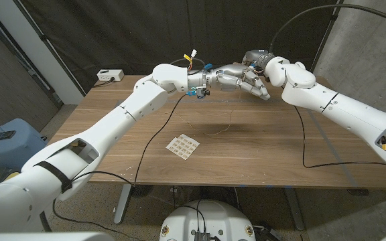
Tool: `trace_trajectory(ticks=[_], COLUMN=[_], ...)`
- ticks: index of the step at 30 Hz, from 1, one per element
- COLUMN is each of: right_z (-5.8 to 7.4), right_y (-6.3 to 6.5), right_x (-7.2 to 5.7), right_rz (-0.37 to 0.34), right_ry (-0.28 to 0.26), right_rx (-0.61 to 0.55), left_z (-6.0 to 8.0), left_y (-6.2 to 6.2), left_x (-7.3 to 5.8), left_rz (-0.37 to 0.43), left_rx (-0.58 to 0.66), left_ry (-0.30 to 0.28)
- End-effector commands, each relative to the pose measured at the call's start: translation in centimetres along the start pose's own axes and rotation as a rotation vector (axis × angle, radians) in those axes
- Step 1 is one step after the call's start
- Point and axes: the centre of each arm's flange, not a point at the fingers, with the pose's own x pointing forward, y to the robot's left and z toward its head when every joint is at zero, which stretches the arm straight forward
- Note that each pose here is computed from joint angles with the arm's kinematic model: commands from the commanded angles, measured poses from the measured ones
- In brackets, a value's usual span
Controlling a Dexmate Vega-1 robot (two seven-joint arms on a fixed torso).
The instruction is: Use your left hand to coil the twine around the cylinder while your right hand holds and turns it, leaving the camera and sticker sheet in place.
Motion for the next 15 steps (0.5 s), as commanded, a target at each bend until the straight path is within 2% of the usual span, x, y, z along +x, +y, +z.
trace_trajectory(ticks=[1,7,11,15], right_z=[-3.3,-3.7,-3.9,-4.3], right_y=[3.4,3.4,3.1,2.7], right_x=[-0.6,-0.7,-0.7,-0.6], right_rz=[0.077,0.074,0.068,0.057], right_ry=[0.064,0.073,0.077,0.078], right_rx=[0.005,0.008,0.007,0.009], left_z=[5.3,5.6,4.7,3.8], left_y=[2.9,3.2,2.8,1.9], left_x=[-0.8,-1.2,-1.2,-1.1], left_rz=[0.08,0.111,0.087,0.054], left_rx=[0.088,0.091,0.045,0.013], left_ry=[-0.08,-0.072,-0.05,-0.026])
